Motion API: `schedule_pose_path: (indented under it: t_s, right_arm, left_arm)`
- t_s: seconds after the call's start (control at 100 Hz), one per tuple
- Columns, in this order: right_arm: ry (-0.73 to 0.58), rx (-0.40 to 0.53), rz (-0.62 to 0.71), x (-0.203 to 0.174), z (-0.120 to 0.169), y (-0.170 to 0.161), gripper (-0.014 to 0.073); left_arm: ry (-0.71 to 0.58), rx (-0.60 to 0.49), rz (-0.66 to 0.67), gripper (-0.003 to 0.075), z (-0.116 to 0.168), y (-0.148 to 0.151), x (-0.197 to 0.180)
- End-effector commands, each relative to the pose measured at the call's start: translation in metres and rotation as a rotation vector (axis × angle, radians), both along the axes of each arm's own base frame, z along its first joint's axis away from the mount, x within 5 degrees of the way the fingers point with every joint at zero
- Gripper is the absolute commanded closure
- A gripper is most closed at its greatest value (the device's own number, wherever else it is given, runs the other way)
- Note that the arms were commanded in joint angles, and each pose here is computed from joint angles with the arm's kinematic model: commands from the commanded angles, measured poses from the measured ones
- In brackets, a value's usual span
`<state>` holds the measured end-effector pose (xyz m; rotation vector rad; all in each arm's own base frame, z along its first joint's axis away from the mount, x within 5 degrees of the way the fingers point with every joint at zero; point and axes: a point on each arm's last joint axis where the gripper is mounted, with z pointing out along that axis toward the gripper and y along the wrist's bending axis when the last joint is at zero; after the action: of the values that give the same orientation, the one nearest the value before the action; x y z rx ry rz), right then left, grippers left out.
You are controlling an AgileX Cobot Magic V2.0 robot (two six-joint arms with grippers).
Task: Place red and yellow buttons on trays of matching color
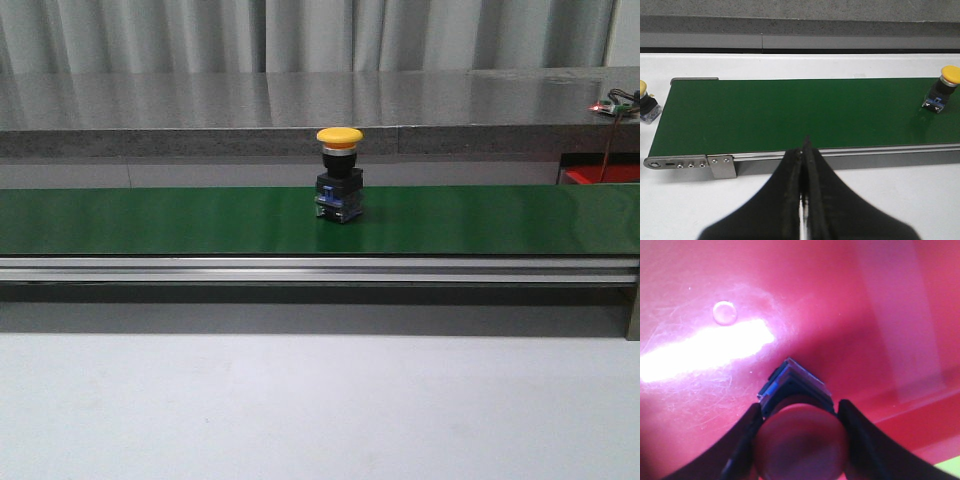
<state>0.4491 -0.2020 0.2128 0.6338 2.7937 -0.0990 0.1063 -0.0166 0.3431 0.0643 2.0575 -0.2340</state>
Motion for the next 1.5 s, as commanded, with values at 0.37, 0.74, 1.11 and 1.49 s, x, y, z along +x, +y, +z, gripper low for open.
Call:
schedule_pose_path:
  t_s: [0.37, 0.74, 1.11, 1.49]
  right_arm:
    - [-0.066, -0.068, 0.009, -0.013, 0.063, 0.001, -0.0046]
    - [-0.195, -0.046, 0.029, -0.042, 0.138, 0.022, -0.0045]
    - [-0.279, -0.033, 0.283, -0.044, 0.182, 0.106, -0.0045]
    - [-0.293, 0.008, 0.581, -0.038, 0.187, 0.229, -0.0045]
  left_arm:
    - [-0.094, -0.031, 0.008, 0.0739, 0.015, -0.001, 0.002]
    - [-0.094, -0.031, 0.008, 0.0739, 0.015, -0.001, 0.002]
    - [-0.094, -0.031, 0.008, 0.0739, 0.015, -0.001, 0.002]
    - [-0.094, -0.031, 0.008, 0.0739, 0.015, -0.001, 0.002]
